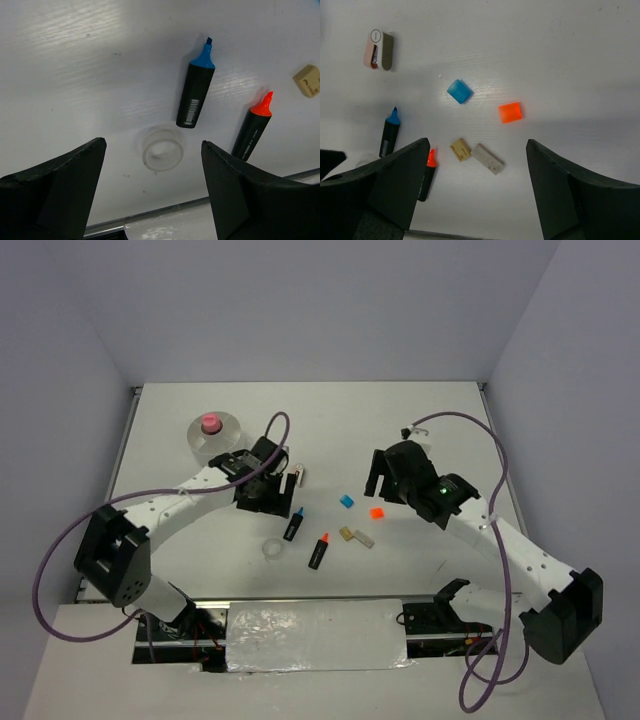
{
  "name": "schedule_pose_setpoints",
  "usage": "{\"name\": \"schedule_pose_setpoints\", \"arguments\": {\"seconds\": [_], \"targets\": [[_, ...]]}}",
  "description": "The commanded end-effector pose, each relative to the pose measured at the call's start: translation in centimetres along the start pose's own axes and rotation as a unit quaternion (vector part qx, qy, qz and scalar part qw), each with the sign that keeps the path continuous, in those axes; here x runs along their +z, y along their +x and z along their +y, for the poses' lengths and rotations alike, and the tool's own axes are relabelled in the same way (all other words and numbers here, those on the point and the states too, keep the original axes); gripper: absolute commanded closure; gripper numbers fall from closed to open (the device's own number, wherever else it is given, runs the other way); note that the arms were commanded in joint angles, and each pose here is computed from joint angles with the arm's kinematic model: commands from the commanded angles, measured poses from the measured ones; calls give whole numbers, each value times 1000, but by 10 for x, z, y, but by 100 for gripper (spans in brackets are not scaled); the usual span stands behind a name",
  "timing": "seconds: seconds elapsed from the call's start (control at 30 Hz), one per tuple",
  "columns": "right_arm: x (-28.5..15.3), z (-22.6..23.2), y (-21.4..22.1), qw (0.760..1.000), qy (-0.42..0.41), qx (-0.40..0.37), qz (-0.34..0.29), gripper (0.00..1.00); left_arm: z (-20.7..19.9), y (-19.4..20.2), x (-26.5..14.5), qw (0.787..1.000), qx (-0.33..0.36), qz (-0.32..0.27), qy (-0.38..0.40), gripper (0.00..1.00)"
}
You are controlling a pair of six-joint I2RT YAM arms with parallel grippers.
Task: Sort the stationery into containers
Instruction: Pick up the pen from the center of the board.
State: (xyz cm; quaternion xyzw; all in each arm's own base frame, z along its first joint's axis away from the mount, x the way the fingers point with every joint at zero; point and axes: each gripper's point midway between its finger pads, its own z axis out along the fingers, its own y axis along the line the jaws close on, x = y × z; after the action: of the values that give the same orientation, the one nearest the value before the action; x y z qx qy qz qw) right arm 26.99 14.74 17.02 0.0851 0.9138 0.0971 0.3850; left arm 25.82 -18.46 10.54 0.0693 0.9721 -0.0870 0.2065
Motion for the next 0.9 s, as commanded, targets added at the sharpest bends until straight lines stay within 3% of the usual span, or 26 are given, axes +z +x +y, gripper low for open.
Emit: {"name": "schedule_pose_setpoints", "arguments": {"seconds": [0.0,0.13,0.27,0.5,0.67,0.87], "targets": [[-16,-2,-3,999,-19,24,-15,16,-30,-19,8,998,38,-28,29,11],[-26,3,9,998,-60,24,-6,19,-41,-8,28,999,43,-9,32,15],[-23,-15,27,999,-33,37,8,19,-51,4,37,997,53,3,53,19],[-28,-3,22,997,-65,32,2,19,-52,25,64,996,82,6,26,27],[-31,0,19,997,-75,28,-1,19,-49,30,82,997,78,16,8,38],[-33,1,18,996,-81,29,-6,19,-41,40,93,997,75,23,-12,40]]}}
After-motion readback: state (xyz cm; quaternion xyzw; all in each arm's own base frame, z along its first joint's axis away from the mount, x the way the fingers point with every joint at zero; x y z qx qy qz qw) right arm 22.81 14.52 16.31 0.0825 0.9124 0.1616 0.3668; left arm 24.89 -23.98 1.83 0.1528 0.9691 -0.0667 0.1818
